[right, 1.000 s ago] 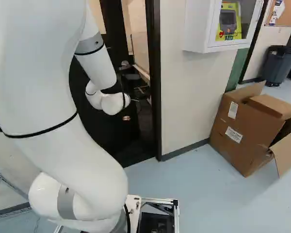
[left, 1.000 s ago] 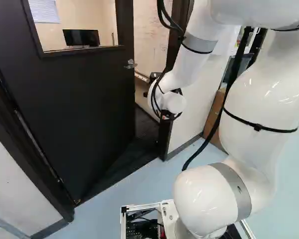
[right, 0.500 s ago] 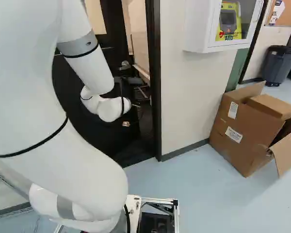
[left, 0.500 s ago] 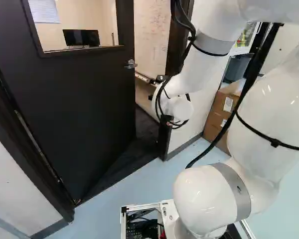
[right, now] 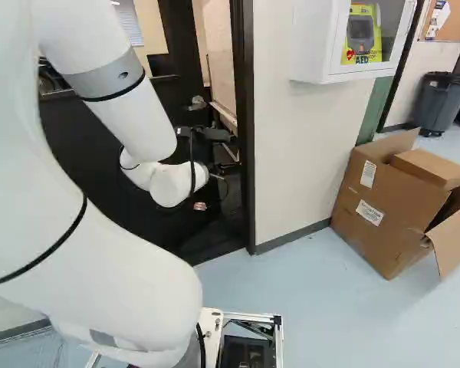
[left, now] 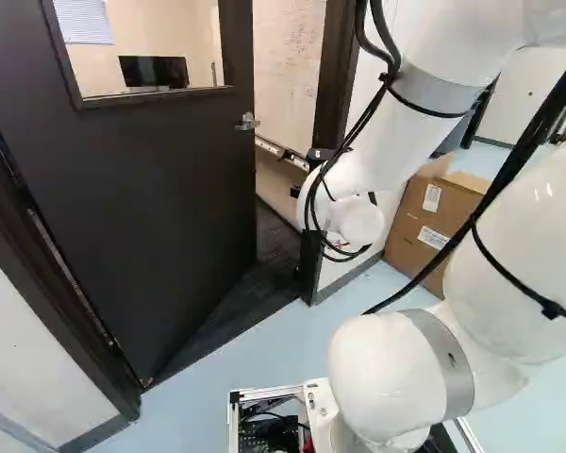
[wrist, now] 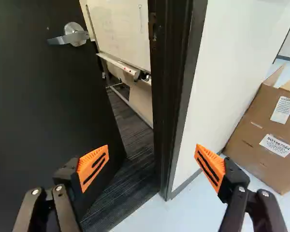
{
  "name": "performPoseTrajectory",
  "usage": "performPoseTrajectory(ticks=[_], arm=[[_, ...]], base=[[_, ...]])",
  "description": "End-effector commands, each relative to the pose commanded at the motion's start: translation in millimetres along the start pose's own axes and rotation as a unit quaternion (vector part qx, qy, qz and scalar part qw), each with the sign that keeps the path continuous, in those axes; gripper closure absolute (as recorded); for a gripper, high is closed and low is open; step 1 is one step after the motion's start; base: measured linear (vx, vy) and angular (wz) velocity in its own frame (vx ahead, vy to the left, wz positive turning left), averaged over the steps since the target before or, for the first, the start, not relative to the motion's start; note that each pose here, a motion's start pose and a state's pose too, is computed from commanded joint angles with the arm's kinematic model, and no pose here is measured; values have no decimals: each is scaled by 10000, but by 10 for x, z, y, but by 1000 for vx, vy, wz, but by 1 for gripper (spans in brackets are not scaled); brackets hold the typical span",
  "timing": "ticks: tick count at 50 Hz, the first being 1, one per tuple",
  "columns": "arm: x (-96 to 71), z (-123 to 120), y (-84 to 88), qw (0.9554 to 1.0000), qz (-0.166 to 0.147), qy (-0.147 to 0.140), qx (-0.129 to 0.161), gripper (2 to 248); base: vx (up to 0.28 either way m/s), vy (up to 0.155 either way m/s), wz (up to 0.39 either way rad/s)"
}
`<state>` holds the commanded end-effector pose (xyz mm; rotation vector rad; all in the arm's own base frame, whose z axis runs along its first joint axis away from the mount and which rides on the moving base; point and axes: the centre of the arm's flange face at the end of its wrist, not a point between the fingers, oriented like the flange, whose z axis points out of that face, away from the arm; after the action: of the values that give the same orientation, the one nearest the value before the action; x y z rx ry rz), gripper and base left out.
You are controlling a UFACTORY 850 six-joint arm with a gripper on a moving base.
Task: Open the door and move inside
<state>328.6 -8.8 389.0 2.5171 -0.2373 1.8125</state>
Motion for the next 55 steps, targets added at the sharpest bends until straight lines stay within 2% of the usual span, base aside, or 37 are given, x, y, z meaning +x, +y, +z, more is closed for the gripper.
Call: performPoseTrajectory(ticks=[55], arm=[[-6, -16, 9, 10000, 3, 3, -9, 3]], base=[[3, 3, 9]])
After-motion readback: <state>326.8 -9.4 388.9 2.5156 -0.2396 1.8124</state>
